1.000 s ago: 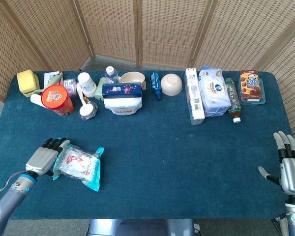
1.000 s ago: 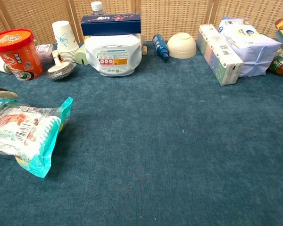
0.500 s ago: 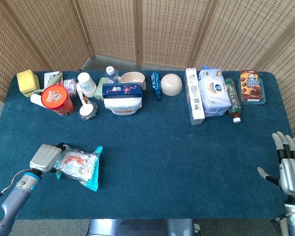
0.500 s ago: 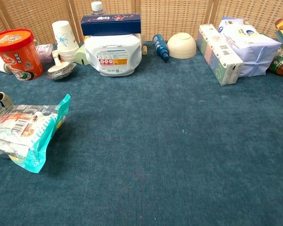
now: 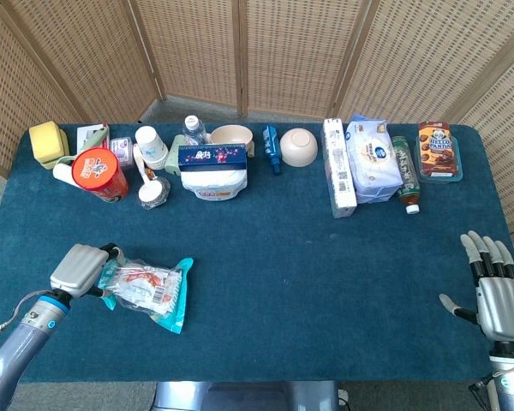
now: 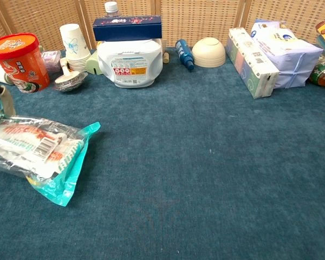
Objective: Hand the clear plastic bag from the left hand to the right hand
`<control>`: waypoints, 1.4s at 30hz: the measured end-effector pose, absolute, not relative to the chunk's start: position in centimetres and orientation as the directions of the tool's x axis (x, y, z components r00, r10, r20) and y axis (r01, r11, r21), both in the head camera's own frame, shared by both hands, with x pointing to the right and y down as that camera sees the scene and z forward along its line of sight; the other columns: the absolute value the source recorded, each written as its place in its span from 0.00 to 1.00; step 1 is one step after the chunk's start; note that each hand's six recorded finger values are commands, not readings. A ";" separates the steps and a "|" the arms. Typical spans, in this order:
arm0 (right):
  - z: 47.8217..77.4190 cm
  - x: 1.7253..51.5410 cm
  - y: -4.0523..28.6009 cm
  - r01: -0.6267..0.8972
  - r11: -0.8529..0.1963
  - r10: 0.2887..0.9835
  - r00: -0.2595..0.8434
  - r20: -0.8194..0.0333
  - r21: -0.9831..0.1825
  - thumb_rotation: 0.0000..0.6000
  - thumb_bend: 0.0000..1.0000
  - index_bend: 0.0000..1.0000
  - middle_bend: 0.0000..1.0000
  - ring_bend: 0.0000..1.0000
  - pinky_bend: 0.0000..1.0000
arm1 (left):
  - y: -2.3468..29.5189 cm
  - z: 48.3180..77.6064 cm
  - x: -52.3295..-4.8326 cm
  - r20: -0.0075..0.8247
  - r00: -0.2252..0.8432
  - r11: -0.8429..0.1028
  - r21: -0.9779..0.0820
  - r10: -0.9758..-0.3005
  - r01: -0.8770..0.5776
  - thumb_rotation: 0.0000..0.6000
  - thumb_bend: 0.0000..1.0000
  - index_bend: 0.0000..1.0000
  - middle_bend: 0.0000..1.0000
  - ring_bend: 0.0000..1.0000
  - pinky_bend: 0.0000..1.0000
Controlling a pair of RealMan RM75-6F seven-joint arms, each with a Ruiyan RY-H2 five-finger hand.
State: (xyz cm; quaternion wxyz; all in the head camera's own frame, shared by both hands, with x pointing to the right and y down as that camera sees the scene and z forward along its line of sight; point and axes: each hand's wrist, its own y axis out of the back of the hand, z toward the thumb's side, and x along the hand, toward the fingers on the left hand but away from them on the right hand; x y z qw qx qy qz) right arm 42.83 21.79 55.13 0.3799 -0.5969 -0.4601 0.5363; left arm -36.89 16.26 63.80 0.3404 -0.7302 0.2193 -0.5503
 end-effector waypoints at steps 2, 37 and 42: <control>55.3 42.6 21.9 0.141 -0.293 0.955 0.010 -0.295 -0.946 1.00 0.00 0.00 0.00 0.00 0.00 | 15.6 63.1 -36.5 0.646 0.308 -0.670 -0.741 -0.699 0.034 1.00 0.30 0.76 0.72 0.70 0.80; 59.8 27.4 19.1 0.428 -0.473 0.840 0.482 -0.248 -0.770 1.00 0.00 0.00 0.00 0.00 0.00 | 6.1 53.8 -22.1 0.529 0.500 -0.691 -0.688 -0.686 -0.221 1.00 0.31 0.76 0.73 0.70 0.80; 60.1 25.4 18.5 0.458 -0.465 0.848 0.476 -0.233 -0.758 1.00 0.00 0.00 0.00 0.00 0.00 | 6.1 54.0 -19.8 0.526 0.512 -0.721 -0.611 -0.679 -0.327 1.00 0.31 0.76 0.73 0.70 0.80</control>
